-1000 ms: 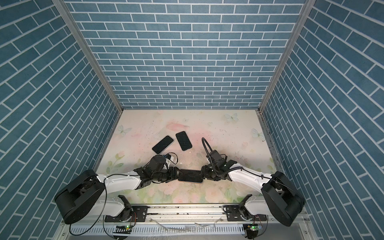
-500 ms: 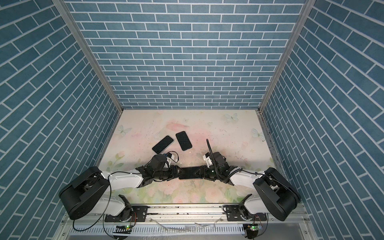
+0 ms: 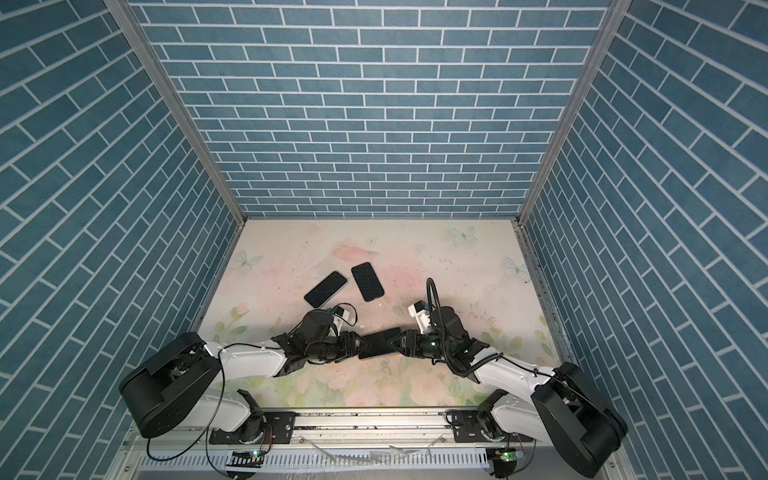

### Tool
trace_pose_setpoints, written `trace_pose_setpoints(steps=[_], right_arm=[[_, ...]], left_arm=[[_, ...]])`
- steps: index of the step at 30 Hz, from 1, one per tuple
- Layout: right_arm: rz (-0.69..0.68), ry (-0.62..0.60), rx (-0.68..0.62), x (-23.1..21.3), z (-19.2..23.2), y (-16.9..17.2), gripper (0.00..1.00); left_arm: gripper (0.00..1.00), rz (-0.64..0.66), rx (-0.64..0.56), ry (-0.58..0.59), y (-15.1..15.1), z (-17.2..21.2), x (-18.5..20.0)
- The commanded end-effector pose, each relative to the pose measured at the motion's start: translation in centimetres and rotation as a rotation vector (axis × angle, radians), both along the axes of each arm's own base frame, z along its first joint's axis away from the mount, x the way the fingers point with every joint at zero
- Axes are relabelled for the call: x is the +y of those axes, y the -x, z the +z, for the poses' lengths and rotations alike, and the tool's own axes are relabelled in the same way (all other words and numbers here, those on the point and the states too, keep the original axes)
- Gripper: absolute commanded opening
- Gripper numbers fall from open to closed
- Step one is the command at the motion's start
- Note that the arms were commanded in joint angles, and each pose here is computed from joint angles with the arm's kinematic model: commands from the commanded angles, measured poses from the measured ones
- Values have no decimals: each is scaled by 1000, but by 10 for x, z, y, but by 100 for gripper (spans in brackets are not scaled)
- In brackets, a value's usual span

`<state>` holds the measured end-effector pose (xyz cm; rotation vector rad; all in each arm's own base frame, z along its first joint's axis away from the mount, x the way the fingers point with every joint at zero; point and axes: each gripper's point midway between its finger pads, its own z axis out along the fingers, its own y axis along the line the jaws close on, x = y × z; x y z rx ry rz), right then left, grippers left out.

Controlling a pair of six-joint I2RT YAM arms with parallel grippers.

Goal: Put the phone into the phone case

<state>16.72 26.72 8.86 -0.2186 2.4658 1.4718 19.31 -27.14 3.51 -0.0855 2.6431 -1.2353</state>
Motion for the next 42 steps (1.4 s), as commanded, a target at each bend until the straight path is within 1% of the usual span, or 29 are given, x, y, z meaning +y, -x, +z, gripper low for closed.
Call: trace_pose_setpoints(steps=[1,5,10,14,17,22,24,27,29,31,34,36,39,42], right_arm=[[26,-39,-25,8,11,-5,41],[23,-55,-29,12,12,-9,33],[41,-57,-15,15,9,-8,21],[52,-27,-3,14,4,-7,5],[54,-13,-13,13,7,-8,1],[50,-6,-70,11,29,-13,0],[45,-10,-109,8,46,-17,0],[45,-22,-181,0,80,-23,0],[56,-47,-232,-6,107,-27,0],[77,-80,-255,-10,130,-28,0],[122,-154,-263,-12,161,-28,0],[168,-209,-258,-9,178,-25,0],[240,-279,-241,-5,200,-17,0],[273,-303,-231,-4,209,-12,0]], left_arm=[[57,-5,127,-119,26,-37,21],[57,-5,127,-119,27,-37,22],[57,-3,128,-120,28,-37,23],[57,-2,126,-120,27,-37,23],[57,0,122,-117,26,-35,22],[58,10,76,-80,17,-21,19],[63,21,35,-53,9,-7,19],[81,39,-61,-7,-7,27,24],[92,48,-145,25,-19,59,29],[98,50,-225,65,-29,90,34],[100,28,-312,169,-41,135,34],[100,-14,-351,232,-44,158,28],[100,-84,-394,310,-46,182,15],[99,-108,-420,397,-51,199,5]])
